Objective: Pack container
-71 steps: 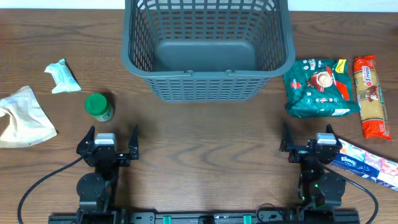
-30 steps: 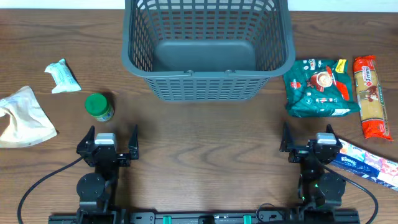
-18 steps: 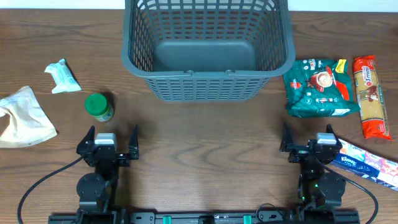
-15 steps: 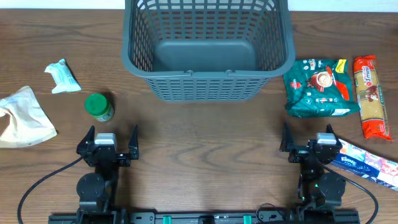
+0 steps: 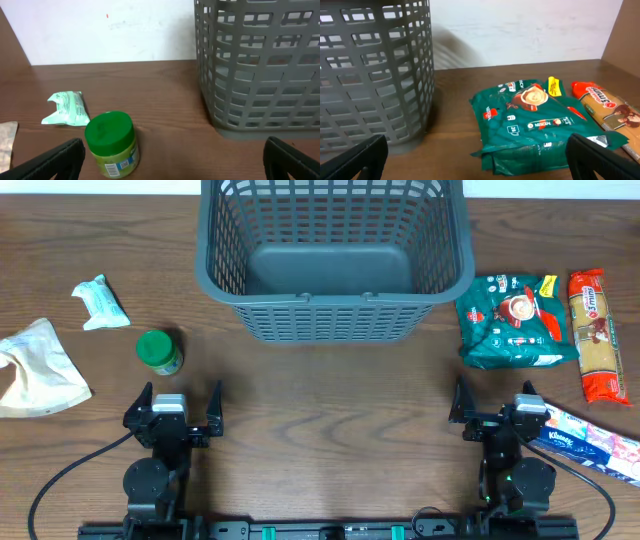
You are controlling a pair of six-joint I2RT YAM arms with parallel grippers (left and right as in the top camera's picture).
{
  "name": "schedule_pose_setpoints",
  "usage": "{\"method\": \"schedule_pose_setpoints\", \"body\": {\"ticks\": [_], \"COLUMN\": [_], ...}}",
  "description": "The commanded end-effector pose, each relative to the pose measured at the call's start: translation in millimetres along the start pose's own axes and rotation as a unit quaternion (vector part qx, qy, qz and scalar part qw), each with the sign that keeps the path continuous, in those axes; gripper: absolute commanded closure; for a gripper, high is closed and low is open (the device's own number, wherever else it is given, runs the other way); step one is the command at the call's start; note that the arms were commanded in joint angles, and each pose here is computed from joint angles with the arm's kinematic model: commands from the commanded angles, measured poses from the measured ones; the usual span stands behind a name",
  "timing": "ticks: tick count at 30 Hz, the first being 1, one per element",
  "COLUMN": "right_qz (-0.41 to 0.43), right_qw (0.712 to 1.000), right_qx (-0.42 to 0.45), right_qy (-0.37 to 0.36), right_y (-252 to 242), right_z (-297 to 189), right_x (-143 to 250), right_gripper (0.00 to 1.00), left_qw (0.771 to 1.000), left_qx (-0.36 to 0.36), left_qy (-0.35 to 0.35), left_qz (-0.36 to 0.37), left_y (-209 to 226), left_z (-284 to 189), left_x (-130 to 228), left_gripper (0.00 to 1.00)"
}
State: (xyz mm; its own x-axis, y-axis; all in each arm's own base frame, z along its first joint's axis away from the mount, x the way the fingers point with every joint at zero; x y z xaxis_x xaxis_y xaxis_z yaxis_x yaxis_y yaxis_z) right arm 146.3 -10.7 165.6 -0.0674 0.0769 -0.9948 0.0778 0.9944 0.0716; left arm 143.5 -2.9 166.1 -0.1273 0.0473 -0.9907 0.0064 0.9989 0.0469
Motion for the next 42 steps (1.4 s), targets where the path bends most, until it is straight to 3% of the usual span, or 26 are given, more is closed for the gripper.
{"method": "schedule_pose_setpoints", "body": {"ticks": [1,13,21,31,42], "right_qz": [0.014,0.010,-0.005,-0.061,-0.031], "right_qw": [1.000,0.998,0.995,0.979,0.950], "right_qx": [0.001,0.047,0.049,0.056,0.137], "right_qy": [-0.003,0.050,0.084,0.188,0.278], "right_y": [1,-1,5,8,-39], "right_z": [-1,11,43,77,100], "right_x": [-3,-49,-125,-216,-236], "right_gripper": [0.01,0.01,0.01,0.01,0.01], "left_qw": [1.000,1.000,1.000,1.000,1.000], "left_qx": [-0.004,-0.004,-0.004,-0.004,-0.004], "left_qy": [0.019,0.019,0.019,0.019,0.019], "left_qz": [0.006,0.006,0.006,0.006,0.006], "left_y": [0,0,0,0,0], "left_z": [2,2,2,2,2], "left_x": [13,13,13,13,13], "left_gripper": [0.01,0.01,0.01,0.01,0.01]}}
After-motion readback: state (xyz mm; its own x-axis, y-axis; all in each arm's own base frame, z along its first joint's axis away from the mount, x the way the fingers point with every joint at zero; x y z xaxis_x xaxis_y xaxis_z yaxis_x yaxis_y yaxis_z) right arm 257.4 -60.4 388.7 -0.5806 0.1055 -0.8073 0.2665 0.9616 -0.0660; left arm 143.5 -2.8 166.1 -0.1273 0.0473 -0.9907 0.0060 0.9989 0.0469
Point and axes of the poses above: each gripper's point midway between its finger pads, its own z axis out along the fingers, its own y axis along the line the jaws close on, x = y × z, the point moved 10 cm from there along -z, back along the fingers
